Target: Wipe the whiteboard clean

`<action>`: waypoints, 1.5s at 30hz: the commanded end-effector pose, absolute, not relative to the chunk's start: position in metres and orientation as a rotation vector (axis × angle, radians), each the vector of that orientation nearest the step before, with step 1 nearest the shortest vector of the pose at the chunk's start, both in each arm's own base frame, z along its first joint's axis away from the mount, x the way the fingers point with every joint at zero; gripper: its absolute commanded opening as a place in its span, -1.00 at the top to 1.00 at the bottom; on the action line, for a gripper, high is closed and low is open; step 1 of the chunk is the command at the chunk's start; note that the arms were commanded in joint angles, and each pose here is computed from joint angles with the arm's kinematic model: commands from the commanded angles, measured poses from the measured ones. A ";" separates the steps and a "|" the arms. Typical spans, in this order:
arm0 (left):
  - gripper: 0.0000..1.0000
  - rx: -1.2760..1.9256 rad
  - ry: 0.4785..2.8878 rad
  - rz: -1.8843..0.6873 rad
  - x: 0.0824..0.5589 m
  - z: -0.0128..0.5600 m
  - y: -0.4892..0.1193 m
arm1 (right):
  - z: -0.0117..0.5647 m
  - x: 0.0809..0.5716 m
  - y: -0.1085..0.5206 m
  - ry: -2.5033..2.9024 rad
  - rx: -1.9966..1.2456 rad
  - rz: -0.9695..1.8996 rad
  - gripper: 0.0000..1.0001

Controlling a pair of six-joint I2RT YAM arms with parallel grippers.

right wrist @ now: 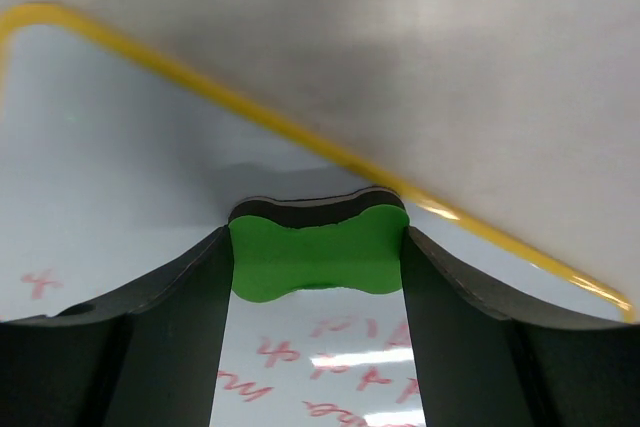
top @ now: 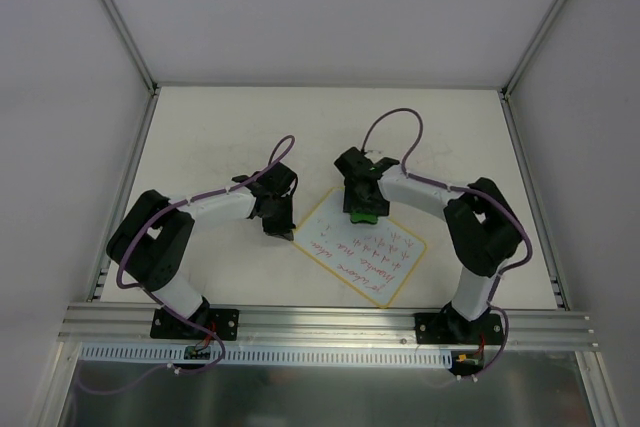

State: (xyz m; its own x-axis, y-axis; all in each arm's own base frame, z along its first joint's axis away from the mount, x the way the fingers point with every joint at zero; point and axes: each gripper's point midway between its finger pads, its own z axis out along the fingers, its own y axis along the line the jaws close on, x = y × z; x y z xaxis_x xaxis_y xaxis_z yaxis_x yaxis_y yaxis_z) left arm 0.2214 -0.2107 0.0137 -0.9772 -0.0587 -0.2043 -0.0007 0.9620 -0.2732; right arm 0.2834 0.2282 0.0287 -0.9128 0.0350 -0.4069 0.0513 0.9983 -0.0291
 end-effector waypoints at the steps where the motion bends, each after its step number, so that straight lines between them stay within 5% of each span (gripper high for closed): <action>1: 1.00 -0.023 2.961 -0.225 0.204 -0.004 -0.184 | 0.023 0.250 0.153 2.807 0.188 -0.274 0.36; 8: 1.00 -0.020 2.962 -0.228 0.204 -0.004 -0.184 | 0.022 0.230 0.144 2.806 0.251 -0.174 0.36; 20: 1.00 -0.024 2.958 -0.222 0.200 -0.004 -0.180 | 0.013 0.222 0.260 2.834 0.069 0.003 0.39; 36: 1.00 -0.017 2.966 -0.211 0.193 -0.006 -0.175 | 0.009 0.179 0.093 2.789 0.539 -0.229 0.38; 45: 1.00 -0.020 2.962 -0.233 0.196 -0.004 -0.179 | 0.007 0.192 0.152 2.857 0.279 -0.089 0.38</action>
State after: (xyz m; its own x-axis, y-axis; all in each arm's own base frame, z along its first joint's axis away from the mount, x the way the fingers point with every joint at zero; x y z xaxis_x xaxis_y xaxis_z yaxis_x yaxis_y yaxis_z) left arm 0.2176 -0.2034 0.0140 -0.9718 -0.0635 -0.2269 -0.0012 0.9643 -0.2649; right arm 0.2107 0.1235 0.0240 -0.8885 0.2822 -0.3618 0.3106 0.9503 -0.0216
